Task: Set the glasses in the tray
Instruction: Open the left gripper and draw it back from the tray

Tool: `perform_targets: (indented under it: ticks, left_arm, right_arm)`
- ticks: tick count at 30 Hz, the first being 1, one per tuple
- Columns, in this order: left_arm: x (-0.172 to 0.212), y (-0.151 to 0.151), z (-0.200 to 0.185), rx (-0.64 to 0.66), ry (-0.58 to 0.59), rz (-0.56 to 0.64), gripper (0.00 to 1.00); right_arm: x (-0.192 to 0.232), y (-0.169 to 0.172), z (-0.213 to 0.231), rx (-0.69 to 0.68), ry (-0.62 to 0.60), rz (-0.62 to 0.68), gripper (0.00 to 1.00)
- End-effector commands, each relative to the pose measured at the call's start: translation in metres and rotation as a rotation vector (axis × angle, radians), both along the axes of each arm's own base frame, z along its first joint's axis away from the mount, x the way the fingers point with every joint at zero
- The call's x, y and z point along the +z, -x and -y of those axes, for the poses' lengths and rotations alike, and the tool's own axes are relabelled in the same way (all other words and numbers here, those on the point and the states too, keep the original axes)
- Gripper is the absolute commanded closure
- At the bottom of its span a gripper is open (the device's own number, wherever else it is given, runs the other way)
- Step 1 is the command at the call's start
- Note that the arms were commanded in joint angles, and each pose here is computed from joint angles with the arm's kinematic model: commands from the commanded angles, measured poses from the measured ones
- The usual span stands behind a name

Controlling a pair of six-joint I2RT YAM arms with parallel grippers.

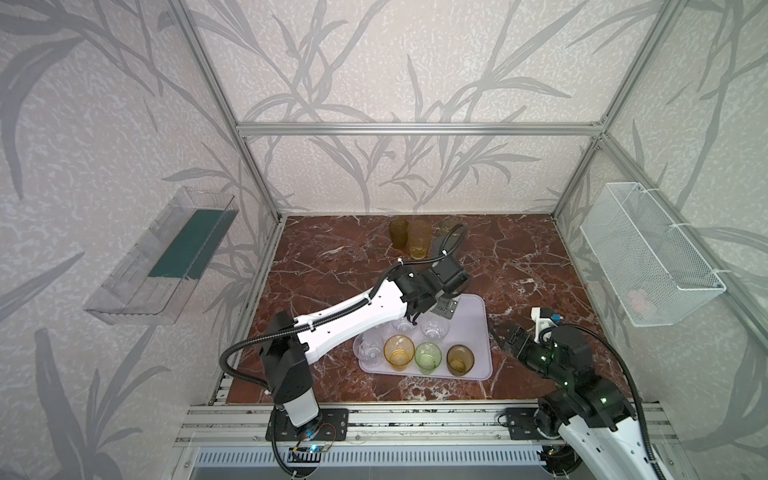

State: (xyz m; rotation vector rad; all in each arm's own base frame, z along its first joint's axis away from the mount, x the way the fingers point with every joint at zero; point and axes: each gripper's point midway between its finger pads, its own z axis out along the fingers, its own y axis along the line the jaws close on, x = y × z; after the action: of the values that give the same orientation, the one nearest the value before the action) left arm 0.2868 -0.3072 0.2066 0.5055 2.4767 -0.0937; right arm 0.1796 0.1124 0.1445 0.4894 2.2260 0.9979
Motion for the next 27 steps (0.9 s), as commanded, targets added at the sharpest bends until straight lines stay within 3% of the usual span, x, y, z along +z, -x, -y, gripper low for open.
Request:
perform_targets:
  ticks: [1,10,19,27]
  left_arm:
    - [0.013,-0.017,-0.024,0.051,0.032,0.021,0.01]
    - [0.026,-0.094,-0.083,0.260,0.166,0.061,0.01]
    - [0.017,-0.176,-0.148,0.441,0.247,0.047,0.07]
    - [-0.006,-0.239,-0.155,0.473,0.276,0.007,0.08]
  right_arm:
    - [0.019,-0.003,-0.004,0.033,0.001,0.056,0.01]
    - [0.028,-0.011,-0.010,0.074,0.029,0.085,0.01]
    - [0.047,-0.018,-0.006,0.117,0.150,0.156,0.01]
    - [0.057,-0.029,-0.011,0.136,0.169,0.219,0.01]
